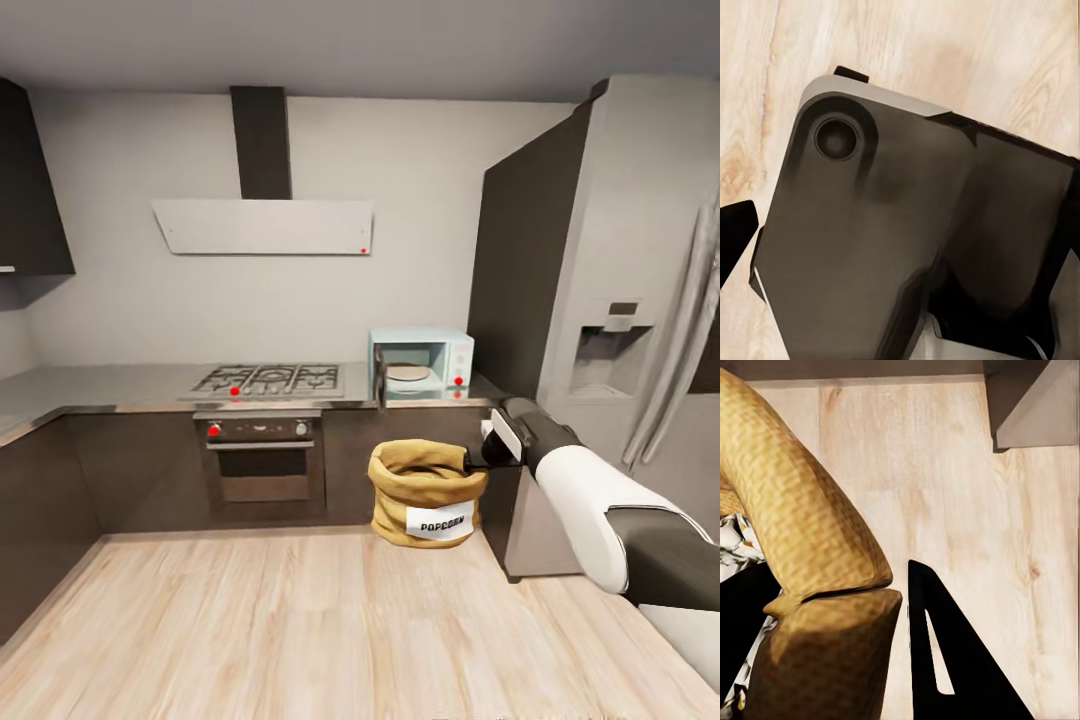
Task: In the kitchen, take the popcorn bag from the countertop, put it into the microwave, and heat it until the popcorn is cooked so the cooked popcorn ends up inside the bag.
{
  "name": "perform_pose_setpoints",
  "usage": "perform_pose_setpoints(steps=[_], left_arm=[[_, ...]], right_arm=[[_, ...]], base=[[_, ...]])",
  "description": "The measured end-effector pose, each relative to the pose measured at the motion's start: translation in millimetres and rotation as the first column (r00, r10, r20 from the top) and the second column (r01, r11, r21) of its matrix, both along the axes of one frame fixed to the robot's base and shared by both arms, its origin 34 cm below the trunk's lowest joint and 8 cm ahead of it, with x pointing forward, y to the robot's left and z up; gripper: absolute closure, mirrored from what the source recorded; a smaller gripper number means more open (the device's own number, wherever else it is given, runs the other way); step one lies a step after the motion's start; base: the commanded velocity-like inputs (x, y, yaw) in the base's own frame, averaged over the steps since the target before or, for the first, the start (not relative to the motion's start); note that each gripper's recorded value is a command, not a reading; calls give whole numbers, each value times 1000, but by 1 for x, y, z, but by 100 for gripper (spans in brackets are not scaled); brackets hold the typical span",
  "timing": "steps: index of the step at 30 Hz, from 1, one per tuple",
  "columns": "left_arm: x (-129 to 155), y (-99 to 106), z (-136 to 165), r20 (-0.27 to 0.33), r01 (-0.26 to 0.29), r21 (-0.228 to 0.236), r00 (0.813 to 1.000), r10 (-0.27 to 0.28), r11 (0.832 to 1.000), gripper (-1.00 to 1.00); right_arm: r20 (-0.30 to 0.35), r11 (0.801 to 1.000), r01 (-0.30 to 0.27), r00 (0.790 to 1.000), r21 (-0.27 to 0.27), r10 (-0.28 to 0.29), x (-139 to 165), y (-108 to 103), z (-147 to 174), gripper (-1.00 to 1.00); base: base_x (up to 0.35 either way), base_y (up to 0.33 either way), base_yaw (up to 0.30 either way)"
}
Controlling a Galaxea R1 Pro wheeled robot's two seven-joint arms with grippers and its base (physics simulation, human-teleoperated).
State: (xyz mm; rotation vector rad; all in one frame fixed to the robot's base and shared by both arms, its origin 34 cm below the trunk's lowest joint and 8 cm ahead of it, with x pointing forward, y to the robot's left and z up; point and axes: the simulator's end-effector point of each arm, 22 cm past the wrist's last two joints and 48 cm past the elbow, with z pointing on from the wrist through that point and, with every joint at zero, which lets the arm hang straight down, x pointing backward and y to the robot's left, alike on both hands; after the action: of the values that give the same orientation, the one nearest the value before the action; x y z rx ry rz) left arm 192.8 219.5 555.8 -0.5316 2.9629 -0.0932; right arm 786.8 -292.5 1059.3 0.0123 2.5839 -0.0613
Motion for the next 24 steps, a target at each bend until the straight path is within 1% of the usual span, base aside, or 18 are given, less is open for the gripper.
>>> perform_pose_setpoints(steps=[9, 21, 24], left_arm=[[0, 0, 0, 0, -2, 0, 1000, 2, 1000, -100], [1, 2, 0, 1, -2, 0, 1000, 2, 1000, -100], [1, 2, 0, 3, -2, -1, 1000, 2, 1000, -100]], right_arm=[[0, 1000, -1, 1000, -1, 1, 0, 1, 0, 100], [-3, 1000, -5, 1000, 6, 5, -1, 2, 0, 100], [-3, 1000, -6, 1000, 7, 6, -1, 3, 0, 100]], base=[[0, 0, -232], [0, 0, -12], [198, -2, 0]])
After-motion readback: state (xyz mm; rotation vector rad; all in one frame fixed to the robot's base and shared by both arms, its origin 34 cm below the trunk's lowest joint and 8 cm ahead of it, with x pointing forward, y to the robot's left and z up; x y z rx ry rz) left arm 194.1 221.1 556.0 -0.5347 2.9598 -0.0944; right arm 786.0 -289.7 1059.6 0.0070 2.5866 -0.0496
